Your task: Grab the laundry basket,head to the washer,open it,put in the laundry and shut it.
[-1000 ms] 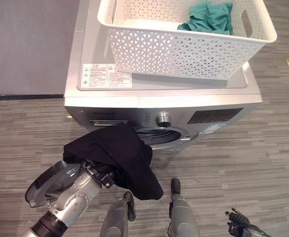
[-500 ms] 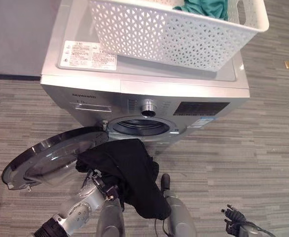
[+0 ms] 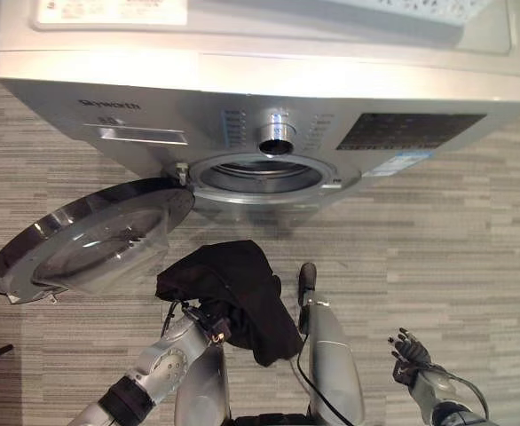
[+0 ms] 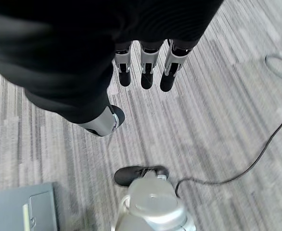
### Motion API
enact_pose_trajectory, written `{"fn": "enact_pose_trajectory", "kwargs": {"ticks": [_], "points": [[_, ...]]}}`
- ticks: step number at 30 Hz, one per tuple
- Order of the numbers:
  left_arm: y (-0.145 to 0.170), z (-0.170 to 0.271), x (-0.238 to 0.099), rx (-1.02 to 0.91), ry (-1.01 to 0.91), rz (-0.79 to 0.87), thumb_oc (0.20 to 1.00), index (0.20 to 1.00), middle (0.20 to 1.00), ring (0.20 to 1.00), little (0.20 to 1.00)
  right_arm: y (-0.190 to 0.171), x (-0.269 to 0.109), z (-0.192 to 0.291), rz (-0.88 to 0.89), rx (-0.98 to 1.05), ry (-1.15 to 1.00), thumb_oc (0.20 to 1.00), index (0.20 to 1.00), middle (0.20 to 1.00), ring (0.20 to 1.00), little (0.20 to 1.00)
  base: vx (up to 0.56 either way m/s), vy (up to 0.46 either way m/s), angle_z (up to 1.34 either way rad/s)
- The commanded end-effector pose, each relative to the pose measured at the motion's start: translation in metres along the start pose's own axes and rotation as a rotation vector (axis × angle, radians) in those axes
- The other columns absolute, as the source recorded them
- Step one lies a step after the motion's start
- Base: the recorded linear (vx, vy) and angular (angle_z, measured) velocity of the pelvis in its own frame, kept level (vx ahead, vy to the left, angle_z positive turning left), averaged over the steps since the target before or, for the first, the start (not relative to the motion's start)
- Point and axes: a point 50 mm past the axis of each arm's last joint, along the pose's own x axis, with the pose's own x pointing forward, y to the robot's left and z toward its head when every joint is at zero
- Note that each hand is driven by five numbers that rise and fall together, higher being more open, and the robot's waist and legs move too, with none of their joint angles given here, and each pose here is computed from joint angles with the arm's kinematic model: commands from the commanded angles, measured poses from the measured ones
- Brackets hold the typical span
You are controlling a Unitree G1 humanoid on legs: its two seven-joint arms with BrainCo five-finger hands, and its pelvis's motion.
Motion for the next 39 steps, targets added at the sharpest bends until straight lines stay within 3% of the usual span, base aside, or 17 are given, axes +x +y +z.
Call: {"fn": "enact_pose_trajectory", "kwargs": {"ticks": [1, 4, 7, 10, 15, 19, 24, 27, 28, 33, 37, 39], "points": [[-0.023, 0.016, 0.009, 0.077, -0.148, -0.035, 0.2, 0.2, 0.2, 0.2, 0.2, -0.016, -0.009, -0.014, -0.066, 0.011, 0.006, 1.0, 1.0, 1.0, 1.0, 1.0, 0.06, -0.058, -0.03], [-0.024, 0.023, 0.023, 0.1, -0.19, 0.01, 0.2, 0.2, 0.2, 0.2, 0.2, -0.005, -0.007, -0.006, -0.044, -0.035, -0.032, 1.0, 1.0, 1.0, 1.0, 1.0, 0.01, -0.059, 0.0], [-0.03, 0.036, 0.041, 0.088, -0.251, 0.049, 0.2, 0.2, 0.2, 0.2, 0.2, 0.006, -0.005, 0.006, -0.021, -0.227, -0.081, 1.0, 1.0, 1.0, 1.0, 1.0, -0.02, -0.039, -0.02], [-0.038, 0.051, 0.063, 0.078, -0.29, 0.066, 0.2, 0.2, 0.2, 0.2, 0.2, 0.015, -0.004, 0.019, 0.013, -0.227, -0.129, 1.0, 1.0, 1.0, 1.0, 1.0, -0.01, -0.017, -0.09], [-0.044, 0.08, 0.095, -0.097, -0.369, 0.153, 0.2, 0.2, 0.2, 0.2, 0.2, 0.032, -0.007, 0.037, 0.069, -0.265, -0.22, 1.0, 1.0, 1.0, 1.0, 1.0, 0.02, -0.012, -0.09], [-0.035, 0.1, 0.106, -0.147, -0.408, 0.233, 0.2, 0.2, 0.2, 0.2, 0.2, 0.04, -0.011, 0.049, 0.1, -0.278, -0.287, 1.0, 1.0, 1.0, 1.0, 1.0, 0.06, -0.018, -0.26], [-0.02, 0.163, 0.117, -0.296, -0.542, 0.398, 0.2, 0.2, 0.2, 0.2, 0.2, 0.063, -0.018, 0.075, 0.157, -0.223, -0.414, 1.0, 1.0, 1.0, 1.0, 1.0, 0.09, -0.003, -0.16], [-0.003, 0.205, 0.107, -0.382, -0.626, 0.461, 0.2, 0.2, 0.2, 0.2, 0.2, 0.078, -0.018, 0.079, 0.222, -0.199, -0.42, 1.0, 1.0, 1.0, 1.0, 1.0, 0.08, 0.022, -0.26], [0.017, 0.236, 0.087, -0.367, -0.695, 0.536, 0.2, 0.2, 0.2, 0.2, 0.2, 0.079, -0.017, 0.075, 0.247, -0.162, -0.389, 1.0, 1.0, 1.0, 1.0, 1.0, 0.03, 0.018, -0.38], [0.037, 0.302, 0.036, -0.339, -0.899, 0.63, 0.2, 0.2, 0.2, 0.2, 0.2, 0.085, -0.019, 0.069, 0.272, -0.21, -0.382, 1.0, 1.0, 1.0, 1.0, 1.0, 0.07, 0.037, -0.54], [0.022, 0.352, 0.005, -0.262, -1.059, 0.626, 0.2, 0.2, 0.2, 0.2, 0.2, 0.08, -0.017, 0.055, 0.262, -0.226, -0.328, 1.0, 1.0, 1.0, 1.0, 1.0, 0.06, 0.04, -0.28], [-0.016, 0.386, -0.004, -0.083, -1.139, 0.545, 0.2, 0.2, 0.2, 0.2, 0.2, 0.07, -0.015, 0.057, 0.248, -0.224, -0.324, 1.0, 1.0, 1.0, 1.0, 1.0, 0.04, 0.041, -0.09]]}}
